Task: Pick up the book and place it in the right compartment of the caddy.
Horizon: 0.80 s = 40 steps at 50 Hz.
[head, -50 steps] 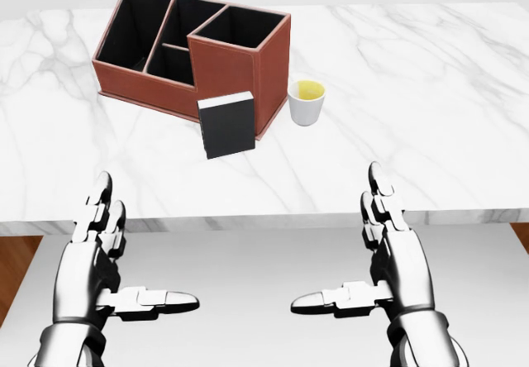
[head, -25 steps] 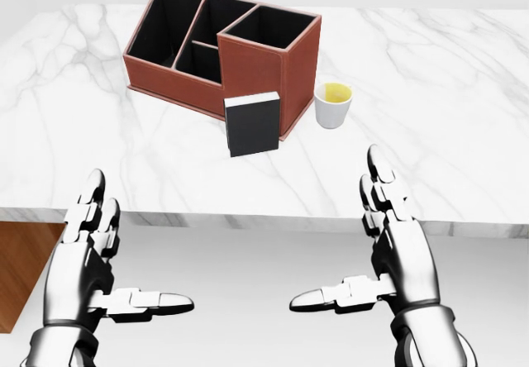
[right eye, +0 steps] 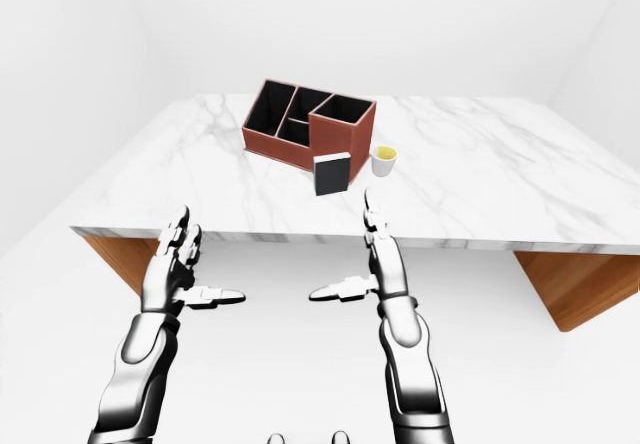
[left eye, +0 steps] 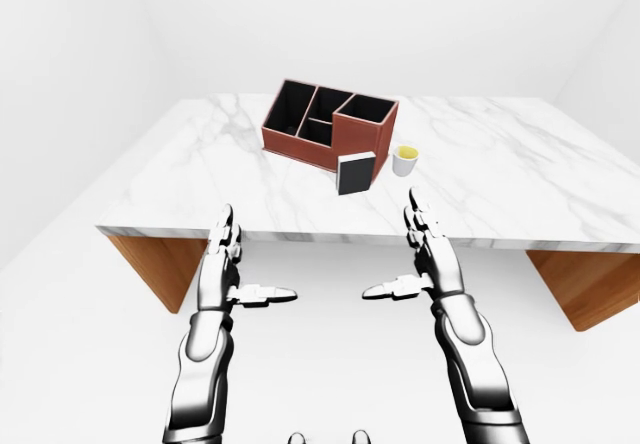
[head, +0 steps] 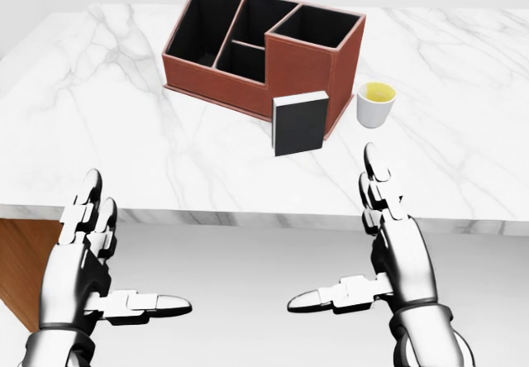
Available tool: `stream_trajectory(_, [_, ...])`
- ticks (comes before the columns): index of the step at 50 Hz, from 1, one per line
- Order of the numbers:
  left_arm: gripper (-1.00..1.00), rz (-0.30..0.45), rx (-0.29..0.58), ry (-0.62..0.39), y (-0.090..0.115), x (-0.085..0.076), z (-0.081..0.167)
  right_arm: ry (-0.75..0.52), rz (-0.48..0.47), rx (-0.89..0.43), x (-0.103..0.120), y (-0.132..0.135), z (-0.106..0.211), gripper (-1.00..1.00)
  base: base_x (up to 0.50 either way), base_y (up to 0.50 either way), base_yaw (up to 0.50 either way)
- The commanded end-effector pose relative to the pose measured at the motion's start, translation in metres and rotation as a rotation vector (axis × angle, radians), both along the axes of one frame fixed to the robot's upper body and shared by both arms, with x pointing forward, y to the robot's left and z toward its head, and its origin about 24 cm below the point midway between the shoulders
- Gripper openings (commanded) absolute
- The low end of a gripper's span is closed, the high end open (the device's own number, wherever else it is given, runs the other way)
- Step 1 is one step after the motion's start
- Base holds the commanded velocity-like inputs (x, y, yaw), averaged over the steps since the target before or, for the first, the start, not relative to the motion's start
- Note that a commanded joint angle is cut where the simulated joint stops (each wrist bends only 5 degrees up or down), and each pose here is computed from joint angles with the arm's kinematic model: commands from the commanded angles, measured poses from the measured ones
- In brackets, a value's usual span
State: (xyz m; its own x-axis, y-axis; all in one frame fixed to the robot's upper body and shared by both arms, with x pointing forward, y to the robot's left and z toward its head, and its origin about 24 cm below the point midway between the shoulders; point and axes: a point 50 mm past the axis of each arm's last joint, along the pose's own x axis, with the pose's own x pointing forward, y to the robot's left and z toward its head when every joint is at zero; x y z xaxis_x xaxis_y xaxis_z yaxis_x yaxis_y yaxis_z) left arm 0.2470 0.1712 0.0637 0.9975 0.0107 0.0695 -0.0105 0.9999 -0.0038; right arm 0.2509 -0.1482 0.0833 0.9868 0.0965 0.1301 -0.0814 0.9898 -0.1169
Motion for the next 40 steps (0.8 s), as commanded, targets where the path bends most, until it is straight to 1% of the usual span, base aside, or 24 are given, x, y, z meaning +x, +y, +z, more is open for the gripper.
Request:
stream_trajectory(1, [1.00, 0.003, 0.001, -0.001, 0.001, 0.000, 0.000, 0.003, 0.016, 0.004, -0.001, 0.002, 0.002, 1.00, -0.04, 0.50, 0.00])
stream_trajectory(4, [1.00, 0.003, 0.000, -0.002, 0.002, 0.001, 0.000, -0.008, 0.028, 0.044, -0.002, 0.003, 0.005, 1.00, -0.04, 0.50, 0.00])
stream_trajectory(5, [1.00, 0.003, 0.001, -0.002, 0.002, 0.001, 0.000, -0.017, 0.051, 0.056, -0.002, 0.005, 0.007, 1.00, -0.03, 0.37, 0.00])
stream_trajectory(7, [1.00, 0.003, 0.001, -0.002, 0.002, 0.001, 0.000, -0.030, 0.051, 0.065, -0.002, 0.004, 0.010, 1.00, 0.00, 0.03, 0.00])
stream_trajectory(12, [1.00, 0.010, 0.001, -0.002, 0.004, 0.003, 0.000, -0.043, 0.032, 0.068, 0.001, 0.004, 0.013, 1.00, 0.00, 0.00, 0.00])
stream_trajectory(14, [1.00, 0.001, -0.003, 0.005, 0.003, 0.002, 0.001, -0.042, -0.010, 0.045, 0.003, 0.004, 0.012, 1.00, 0.00, 0.00, 0.00])
stream_trajectory(15, [1.00, -0.005, -0.004, 0.005, 0.002, 0.000, 0.002, -0.036, -0.053, 0.020, 0.005, 0.003, 0.010, 1.00, 0.00, 0.00, 0.00])
stream_trajectory(17, [1.00, -0.005, -0.003, 0.004, 0.002, -0.001, 0.005, -0.059, -0.017, 0.033, -0.003, 0.007, 0.015, 1.00, 0.00, 0.00, 0.00])
stream_trajectory(19, [1.00, -0.004, -0.006, -0.006, 0.003, -0.001, 0.007, -0.090, -0.023, 0.021, -0.005, 0.009, 0.022, 1.00, 0.00, 0.00, 0.00])
stream_trajectory(21, [1.00, -0.049, -0.035, -0.048, 0.002, -0.002, 0.016, -0.131, 0.009, 0.050, -0.007, 0.011, 0.032, 1.00, 0.00, 0.00, 0.00])
stream_trajectory(23, [1.00, -0.046, -0.016, -0.070, 0.001, -0.002, 0.022, -0.152, 0.004, 0.037, -0.004, 0.011, 0.037, 1.00, 0.00, 0.00, 0.00])
stream_trajectory(25, [1.00, -0.044, -0.015, -0.089, 0.001, -0.002, 0.026, -0.172, 0.003, 0.066, -0.003, 0.010, 0.042, 1.00, 0.00, 0.00, 0.00])
stream_trajectory(26, [1.00, -0.052, -0.011, -0.134, 0.001, -0.001, 0.037, -0.180, 0.051, 0.042, 0.000, 0.011, 0.045, 1.00, 0.00, 0.00, 0.00])
stream_trajectory(27, [1.00, -0.052, -0.010, -0.137, 0.001, -0.001, 0.038, -0.180, 0.054, 0.040, 0.000, 0.011, 0.045, 1.00, 0.00, 0.00, 0.00])
stream_trajectory(28, [1.00, -0.037, 0.006, -0.172, 0.003, 0.002, 0.046, -0.185, 0.082, -0.013, 0.002, 0.010, 0.047, 1.00, 0.00, 0.00, 0.00])
stream_trajectory(30, [1.00, -0.023, 0.029, -0.182, 0.004, 0.005, 0.050, -0.192, 0.095, -0.034, 0.004, 0.009, 0.049, 1.00, 0.00, 0.00, 0.00])
stream_trajectory(31, [1.00, -0.068, 0.060, -0.207, 0.002, 0.003, 0.056, -0.215, 0.055, -0.042, 0.005, 0.004, 0.054, 1.00, 0.00, 0.00, 0.00])
stream_trajectory(32, [1.00, -0.078, 0.079, -0.233, 0.001, 0.001, 0.062, -0.234, 0.082, -0.011, 0.003, 0.004, 0.059, 1.00, 0.00, 0.00, 0.00])
stream_trajectory(33, [1.00, -0.063, 0.111, -0.261, 0.001, 0.001, 0.069, -0.251, 0.105, -0.014, 0.001, 0.005, 0.063, 1.00, 0.00, 0.00, 0.00])
stream_trajectory(34, [1.00, -0.042, 0.122, -0.278, 0.002, 0.001, 0.073, -0.247, 0.086, -0.062, 0.001, 0.005, 0.062, 1.00, 0.00, 0.00, 0.00])
stream_trajectory(35, [1.00, -0.041, 0.123, -0.279, 0.002, 0.001, 0.073, -0.247, 0.085, -0.066, 0.001, 0.005, 0.062, 1.00, 0.00, 0.00, 0.00])
stream_trajectory(36, [1.00, -0.042, 0.126, -0.329, 0.002, 0.000, 0.085, -0.262, 0.099, -0.077, -0.001, 0.006, 0.065, 1.00, 0.00, 0.00, 0.00])
stream_trajectory(37, [1.00, -0.046, 0.126, -0.347, 0.003, 0.001, 0.089, -0.270, 0.119, -0.065, -0.002, 0.006, 0.067, 1.00, 0.00, 0.00, 0.00])
stream_trajectory(40, [1.00, -0.039, 0.083, -0.362, 0.006, 0.005, 0.092, -0.286, 0.130, -0.079, -0.003, 0.006, 0.071, 1.00, 0.00, 0.00, 0.00])
